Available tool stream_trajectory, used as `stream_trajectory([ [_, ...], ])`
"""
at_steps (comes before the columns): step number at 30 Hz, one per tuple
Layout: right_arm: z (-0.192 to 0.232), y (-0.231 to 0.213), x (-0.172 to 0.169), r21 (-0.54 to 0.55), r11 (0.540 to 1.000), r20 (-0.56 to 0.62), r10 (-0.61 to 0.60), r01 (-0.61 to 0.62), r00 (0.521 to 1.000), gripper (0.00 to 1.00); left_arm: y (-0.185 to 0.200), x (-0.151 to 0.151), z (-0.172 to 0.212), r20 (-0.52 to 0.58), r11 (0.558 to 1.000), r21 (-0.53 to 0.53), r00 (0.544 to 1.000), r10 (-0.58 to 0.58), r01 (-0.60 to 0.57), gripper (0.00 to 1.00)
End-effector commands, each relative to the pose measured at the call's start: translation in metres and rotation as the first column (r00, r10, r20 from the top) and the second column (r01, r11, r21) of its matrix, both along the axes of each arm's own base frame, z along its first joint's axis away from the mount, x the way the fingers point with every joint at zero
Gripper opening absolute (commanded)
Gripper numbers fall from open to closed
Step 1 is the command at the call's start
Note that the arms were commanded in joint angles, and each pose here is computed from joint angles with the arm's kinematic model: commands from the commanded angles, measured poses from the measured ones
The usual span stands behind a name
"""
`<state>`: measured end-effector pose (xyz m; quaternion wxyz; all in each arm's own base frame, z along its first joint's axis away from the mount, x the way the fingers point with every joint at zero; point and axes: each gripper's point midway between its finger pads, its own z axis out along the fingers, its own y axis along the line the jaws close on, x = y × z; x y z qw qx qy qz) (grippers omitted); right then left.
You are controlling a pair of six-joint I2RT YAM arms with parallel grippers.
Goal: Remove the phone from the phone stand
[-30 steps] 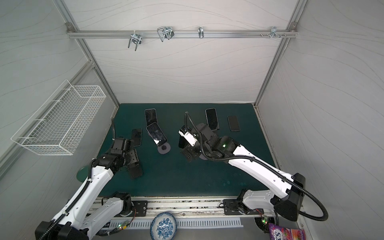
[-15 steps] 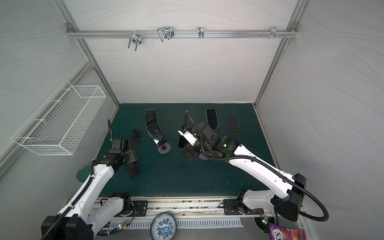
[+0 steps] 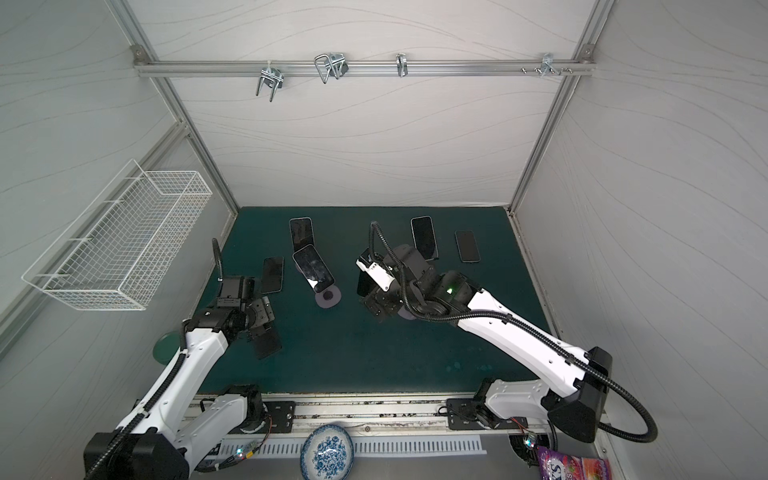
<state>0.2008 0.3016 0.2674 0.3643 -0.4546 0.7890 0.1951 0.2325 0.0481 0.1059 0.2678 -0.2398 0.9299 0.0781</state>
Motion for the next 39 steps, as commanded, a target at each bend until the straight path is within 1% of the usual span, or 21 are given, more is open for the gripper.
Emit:
stream_trajectory([
  [1,0.019,0.0,0.001,0.021,1.0,0.046,0.01,-0.011,0.999,0.96,0.005,0.008,0.017,0.058,1.0,0.011,0.998,0.027,-0.028,0.93],
  [5,0.022,0.0,0.004,0.017,1.0,0.059,0.002,-0.003,0.998,0.96,0.005,0.009,0.025,0.074,1.0,0.01,0.997,0.027,-0.027,0.99],
  [14,0.042,0.001,0.027,0.03,0.998,0.102,-0.05,0.048,0.993,0.96,0.005,0.011,0.051,0.132,0.999,0.005,0.991,0.037,-0.038,0.99],
  [25,0.07,-0.003,0.091,0.062,0.984,0.158,-0.175,0.167,0.972,0.95,0.0,0.025,0.095,0.227,1.0,0.002,0.974,0.007,-0.008,0.99],
  [34,0.073,-0.016,0.129,0.065,0.967,0.159,-0.254,0.246,0.954,0.95,-0.015,0.044,0.11,0.236,0.995,0.044,0.967,-0.093,0.085,0.99],
  [39,0.074,-0.034,0.152,0.07,0.946,0.148,-0.323,0.316,0.935,0.95,-0.024,0.06,0.126,0.259,0.987,0.071,0.953,-0.156,0.142,0.99],
])
